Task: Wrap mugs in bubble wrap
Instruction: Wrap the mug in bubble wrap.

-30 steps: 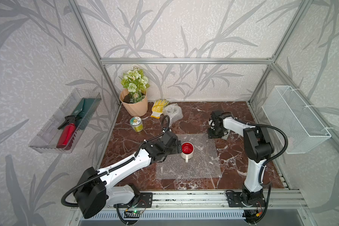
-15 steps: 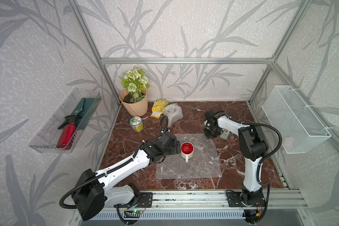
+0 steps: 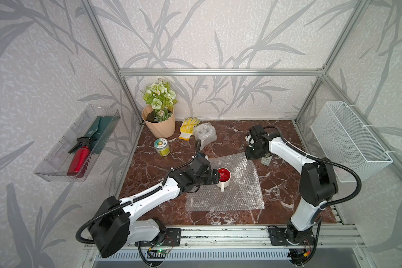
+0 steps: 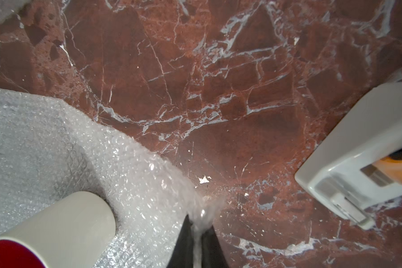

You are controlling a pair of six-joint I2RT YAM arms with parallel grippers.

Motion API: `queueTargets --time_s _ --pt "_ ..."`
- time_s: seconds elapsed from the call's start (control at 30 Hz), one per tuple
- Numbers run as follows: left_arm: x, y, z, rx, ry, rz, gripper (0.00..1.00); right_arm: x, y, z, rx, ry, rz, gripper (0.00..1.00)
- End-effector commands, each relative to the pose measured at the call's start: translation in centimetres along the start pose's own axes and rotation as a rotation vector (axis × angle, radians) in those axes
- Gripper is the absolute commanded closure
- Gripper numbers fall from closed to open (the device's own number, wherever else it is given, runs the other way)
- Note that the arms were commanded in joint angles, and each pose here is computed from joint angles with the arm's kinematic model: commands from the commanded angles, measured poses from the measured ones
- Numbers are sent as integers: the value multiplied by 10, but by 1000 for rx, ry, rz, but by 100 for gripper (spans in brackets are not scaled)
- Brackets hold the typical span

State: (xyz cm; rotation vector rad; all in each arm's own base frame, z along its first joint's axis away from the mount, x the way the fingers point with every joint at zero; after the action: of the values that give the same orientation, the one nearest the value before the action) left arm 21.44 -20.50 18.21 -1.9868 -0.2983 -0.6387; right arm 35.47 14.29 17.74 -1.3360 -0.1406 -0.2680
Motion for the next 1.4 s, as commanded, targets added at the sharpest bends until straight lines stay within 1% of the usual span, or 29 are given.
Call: queueTargets --time_s 0.0,0.13,0.17,0.33,0.63,0.67,0.73,0.9,1.0,1.1,1.17,1.37 --pt "5 -1 -5 -50 -10 -23 10 -9 -13 3 37 21 37 90" --pt "4 -5 0 -19 -15 -68 9 -19 -25 14 73 7 36 90" --pt "4 -6 2 -11 -18 -77 9 -21 -35 17 95 1 19 90" --pt "3 -10 7 39 -14 -78 8 -34 -56 34 243 -9 18 90" --pt "2 -12 16 74 -81 -100 8 -61 -69 68 388 -54 60 90" --pt "2 -12 16 76 -85 -102 7 -63 -70 71 408 -52 66 90" --pt "3 -14 19 86 -105 -103 1 -69 -71 79 454 -53 81 89" --pt "3 -20 22 92 -140 -118 1 -83 -71 95 508 -80 107 89" --pt "3 -20 24 91 -153 -118 1 -90 -68 103 547 -84 130 89" --pt "3 -20 24 87 -166 -121 2 -97 -62 107 558 -92 162 88" --pt "3 -20 27 95 -190 -124 3 -103 -57 110 565 -104 180 88" --pt "11 -18 34 100 -282 -157 3 -118 -34 112 578 -97 212 88"
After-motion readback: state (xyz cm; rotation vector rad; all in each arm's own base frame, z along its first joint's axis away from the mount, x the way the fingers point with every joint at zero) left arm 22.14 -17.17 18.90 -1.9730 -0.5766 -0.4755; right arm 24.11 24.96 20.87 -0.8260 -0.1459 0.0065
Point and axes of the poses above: each gripper's point midway between its finger pads, its own y axis out along the fingers, its own z axis along the line the jaws close on, x = y × z, the point moved 8 cm from there along -y, back along the fingers, and after that the axes turned 13 degrees about y, right-handed, at the moved point
